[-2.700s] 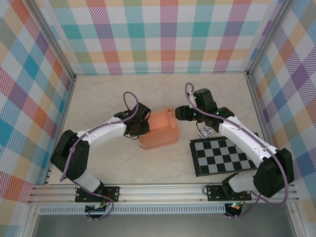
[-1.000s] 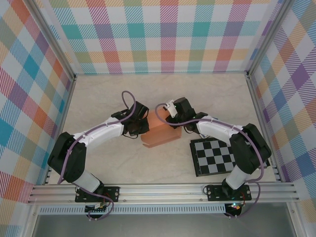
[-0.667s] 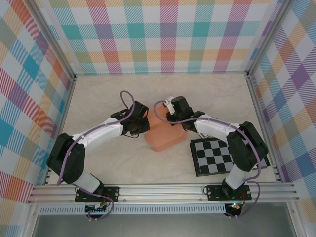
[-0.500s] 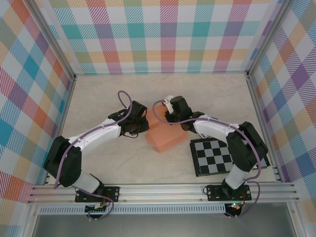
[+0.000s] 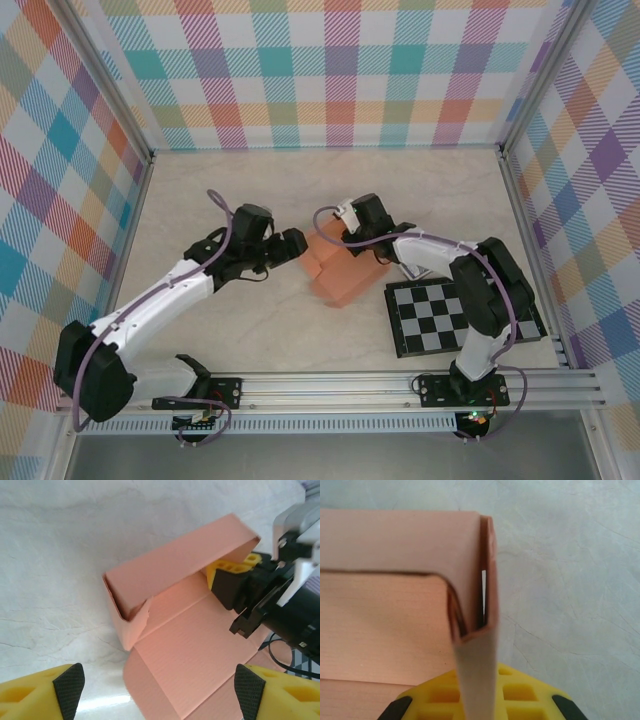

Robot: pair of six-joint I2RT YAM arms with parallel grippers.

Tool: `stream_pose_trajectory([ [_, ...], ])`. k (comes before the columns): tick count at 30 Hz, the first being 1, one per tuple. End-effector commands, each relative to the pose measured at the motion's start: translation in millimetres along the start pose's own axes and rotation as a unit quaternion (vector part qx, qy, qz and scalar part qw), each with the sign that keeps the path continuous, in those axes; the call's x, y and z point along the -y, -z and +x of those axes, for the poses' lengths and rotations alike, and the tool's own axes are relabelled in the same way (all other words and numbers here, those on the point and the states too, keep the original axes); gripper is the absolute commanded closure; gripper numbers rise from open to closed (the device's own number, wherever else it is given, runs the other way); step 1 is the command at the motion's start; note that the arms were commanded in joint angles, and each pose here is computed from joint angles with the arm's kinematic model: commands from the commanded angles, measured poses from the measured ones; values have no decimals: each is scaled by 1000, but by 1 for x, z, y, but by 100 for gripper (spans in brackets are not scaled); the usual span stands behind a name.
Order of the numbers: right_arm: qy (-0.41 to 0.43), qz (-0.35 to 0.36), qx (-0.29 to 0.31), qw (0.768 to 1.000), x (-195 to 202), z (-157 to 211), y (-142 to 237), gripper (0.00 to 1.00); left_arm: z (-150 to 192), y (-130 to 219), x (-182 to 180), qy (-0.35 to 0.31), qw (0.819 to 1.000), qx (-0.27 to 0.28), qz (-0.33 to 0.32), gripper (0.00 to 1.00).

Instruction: Fold the paper box

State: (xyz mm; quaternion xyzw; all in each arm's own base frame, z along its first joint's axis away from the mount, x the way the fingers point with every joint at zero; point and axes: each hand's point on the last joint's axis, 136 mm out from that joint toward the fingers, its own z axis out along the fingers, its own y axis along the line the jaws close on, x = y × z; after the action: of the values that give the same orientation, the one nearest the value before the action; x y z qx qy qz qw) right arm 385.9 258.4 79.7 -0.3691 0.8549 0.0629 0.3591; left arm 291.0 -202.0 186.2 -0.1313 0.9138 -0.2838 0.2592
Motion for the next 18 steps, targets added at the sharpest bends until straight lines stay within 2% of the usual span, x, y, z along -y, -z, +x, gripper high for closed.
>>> stream_pose_trajectory([
  [1, 102, -110, 1, 989, -37, 2, 3, 90, -17, 14, -29, 1, 999, 15, -28, 18],
  [2, 119, -140, 3, 983, -48, 4, 6, 90, -27, 16, -34, 0, 999, 22, -28, 19],
  [5, 147, -199, 0, 969, -66, 7, 13, 89, -45, 12, -36, -61, 997, 35, -22, 19],
  [7, 160, -231, -1, 960, -76, 8, 17, 87, -44, -3, -34, -88, 996, 17, -15, 19],
  [12, 172, -272, -4, 947, -94, 9, 16, 85, -17, -55, -30, -53, 996, -72, 26, 23],
  [15, 186, -276, -12, 943, -104, 11, 9, 85, -4, -68, -25, -53, 994, -89, 39, 22],
  [18, 195, -272, -18, 942, -108, 14, 2, 85, -5, -72, -18, -44, 994, -82, 59, 21],
])
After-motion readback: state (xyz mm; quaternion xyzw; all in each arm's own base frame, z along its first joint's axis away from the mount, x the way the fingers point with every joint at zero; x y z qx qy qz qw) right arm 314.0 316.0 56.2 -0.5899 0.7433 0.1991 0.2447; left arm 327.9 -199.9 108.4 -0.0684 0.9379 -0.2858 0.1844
